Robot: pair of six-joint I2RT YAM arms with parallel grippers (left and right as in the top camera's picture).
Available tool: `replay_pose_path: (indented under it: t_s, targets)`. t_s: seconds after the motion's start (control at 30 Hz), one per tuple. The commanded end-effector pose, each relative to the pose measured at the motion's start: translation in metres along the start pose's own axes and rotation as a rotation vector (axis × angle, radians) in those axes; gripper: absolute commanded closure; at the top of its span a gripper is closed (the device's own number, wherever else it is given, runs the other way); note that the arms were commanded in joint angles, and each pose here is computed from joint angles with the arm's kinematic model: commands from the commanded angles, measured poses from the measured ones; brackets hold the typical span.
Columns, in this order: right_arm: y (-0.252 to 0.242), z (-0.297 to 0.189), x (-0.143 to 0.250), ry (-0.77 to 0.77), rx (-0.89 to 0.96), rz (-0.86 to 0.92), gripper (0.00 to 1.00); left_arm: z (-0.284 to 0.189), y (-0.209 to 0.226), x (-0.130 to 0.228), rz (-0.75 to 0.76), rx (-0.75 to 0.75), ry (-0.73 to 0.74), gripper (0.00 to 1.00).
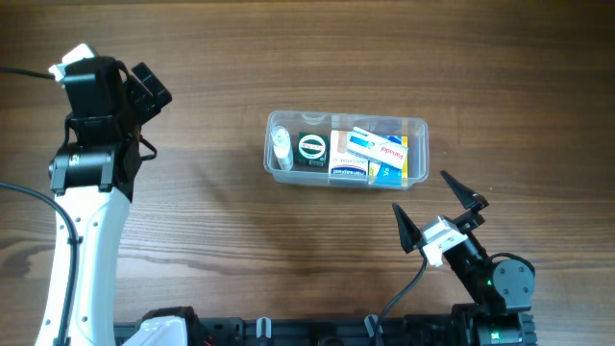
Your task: Pack container
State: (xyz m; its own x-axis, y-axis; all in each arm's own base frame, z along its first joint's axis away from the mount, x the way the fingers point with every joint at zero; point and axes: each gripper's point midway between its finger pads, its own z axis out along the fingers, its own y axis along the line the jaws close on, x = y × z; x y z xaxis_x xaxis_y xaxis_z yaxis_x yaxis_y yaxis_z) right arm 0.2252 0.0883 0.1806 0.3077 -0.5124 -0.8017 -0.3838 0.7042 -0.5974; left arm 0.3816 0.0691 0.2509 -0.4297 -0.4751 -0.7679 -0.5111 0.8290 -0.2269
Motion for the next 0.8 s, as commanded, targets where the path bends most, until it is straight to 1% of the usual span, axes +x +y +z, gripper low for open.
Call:
replay_pose_path:
  t_s: [0.0, 0.17, 0.37, 0.57, 0.77]
  targets:
    - [-0.001, 0.000, 0.000, 0.000, 0.009, -0.009, 0.00, 0.000, 0.001, -0.006, 0.003, -0.015, -0.012, 0.00]
    - [-0.001, 0.000, 0.000, 0.000, 0.009, -0.009, 0.00, -0.007, 0.001, -0.010, -0.002, -0.006, -0.030, 0.00]
    - [-0.001, 0.000, 0.000, 0.000, 0.009, -0.009, 0.00, -0.049, 0.001, -0.033, -0.033, 0.048, -0.136, 0.00]
    - [-0.001, 0.000, 0.000, 0.000, 0.009, -0.009, 0.00, -0.123, 0.007, -0.062, -0.083, 0.137, -0.311, 0.00]
    - [-0.001, 0.000, 0.000, 0.000, 0.009, -0.009, 0.00, -0.201, 0.020, -0.077, -0.134, 0.227, -0.488, 0.00]
